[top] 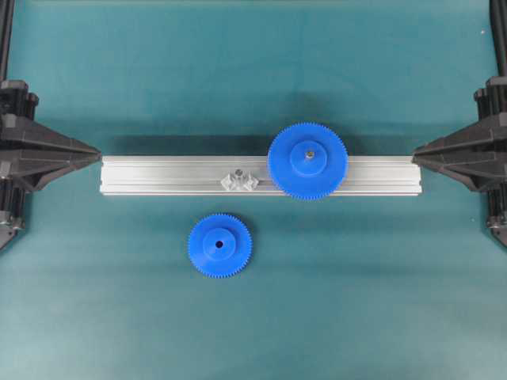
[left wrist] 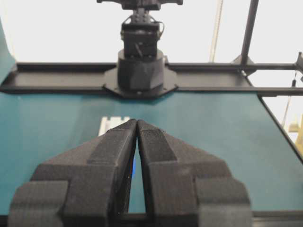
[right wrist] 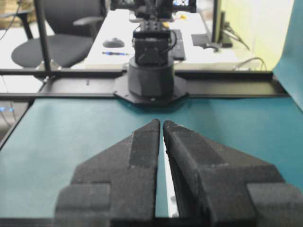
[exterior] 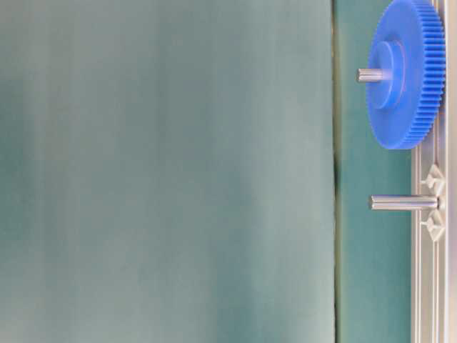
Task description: Find the location of the shaft and insert the small gear.
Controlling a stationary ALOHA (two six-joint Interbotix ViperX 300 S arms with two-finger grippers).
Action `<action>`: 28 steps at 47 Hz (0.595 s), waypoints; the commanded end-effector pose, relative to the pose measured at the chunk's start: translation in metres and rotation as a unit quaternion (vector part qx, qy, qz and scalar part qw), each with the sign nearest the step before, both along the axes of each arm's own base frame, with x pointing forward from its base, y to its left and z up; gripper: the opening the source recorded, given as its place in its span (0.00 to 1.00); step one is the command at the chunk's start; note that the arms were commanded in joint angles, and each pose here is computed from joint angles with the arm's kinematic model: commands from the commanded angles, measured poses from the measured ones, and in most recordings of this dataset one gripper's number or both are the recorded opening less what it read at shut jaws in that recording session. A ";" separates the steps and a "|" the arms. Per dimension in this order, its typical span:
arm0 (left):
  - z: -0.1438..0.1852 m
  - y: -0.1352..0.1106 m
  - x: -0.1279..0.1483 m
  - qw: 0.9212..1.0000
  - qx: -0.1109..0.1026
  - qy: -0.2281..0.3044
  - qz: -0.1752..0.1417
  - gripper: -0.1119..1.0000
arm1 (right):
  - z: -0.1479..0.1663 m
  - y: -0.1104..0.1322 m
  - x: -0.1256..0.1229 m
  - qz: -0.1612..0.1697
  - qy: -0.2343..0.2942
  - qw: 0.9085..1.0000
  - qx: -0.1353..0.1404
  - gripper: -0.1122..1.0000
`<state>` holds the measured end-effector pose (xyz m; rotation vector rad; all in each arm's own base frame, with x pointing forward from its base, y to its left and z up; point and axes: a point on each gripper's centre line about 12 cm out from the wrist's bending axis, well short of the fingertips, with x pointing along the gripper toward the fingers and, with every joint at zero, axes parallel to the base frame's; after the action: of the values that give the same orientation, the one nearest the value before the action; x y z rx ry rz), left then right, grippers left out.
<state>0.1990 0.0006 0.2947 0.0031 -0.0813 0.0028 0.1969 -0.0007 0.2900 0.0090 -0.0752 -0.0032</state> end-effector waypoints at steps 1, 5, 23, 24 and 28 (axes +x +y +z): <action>-0.010 -0.002 0.001 1.000 -0.006 0.014 -0.006 0.20 | -0.012 -0.002 0.002 -0.006 0.021 1.000 0.005 0.25; -0.012 -0.002 0.002 1.000 -0.018 0.017 -0.007 0.17 | -0.025 -0.005 0.001 -0.014 0.051 0.998 0.022 0.19; -0.009 -0.006 0.003 0.999 -0.024 0.018 -0.016 0.10 | -0.035 -0.004 -0.001 -0.012 0.090 0.995 0.049 0.15; -0.009 -0.006 0.004 0.999 -0.024 0.021 -0.017 0.10 | -0.035 -0.004 -0.001 -0.013 0.089 0.995 0.049 0.15; -0.013 -0.006 0.007 0.999 -0.023 0.044 -0.017 0.10 | -0.035 -0.004 -0.001 -0.013 0.091 0.995 0.050 0.15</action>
<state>0.2006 -0.0044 0.2757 -0.0465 -0.0071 -0.0234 0.1940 -0.0046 0.2509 0.0968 0.1154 -0.0318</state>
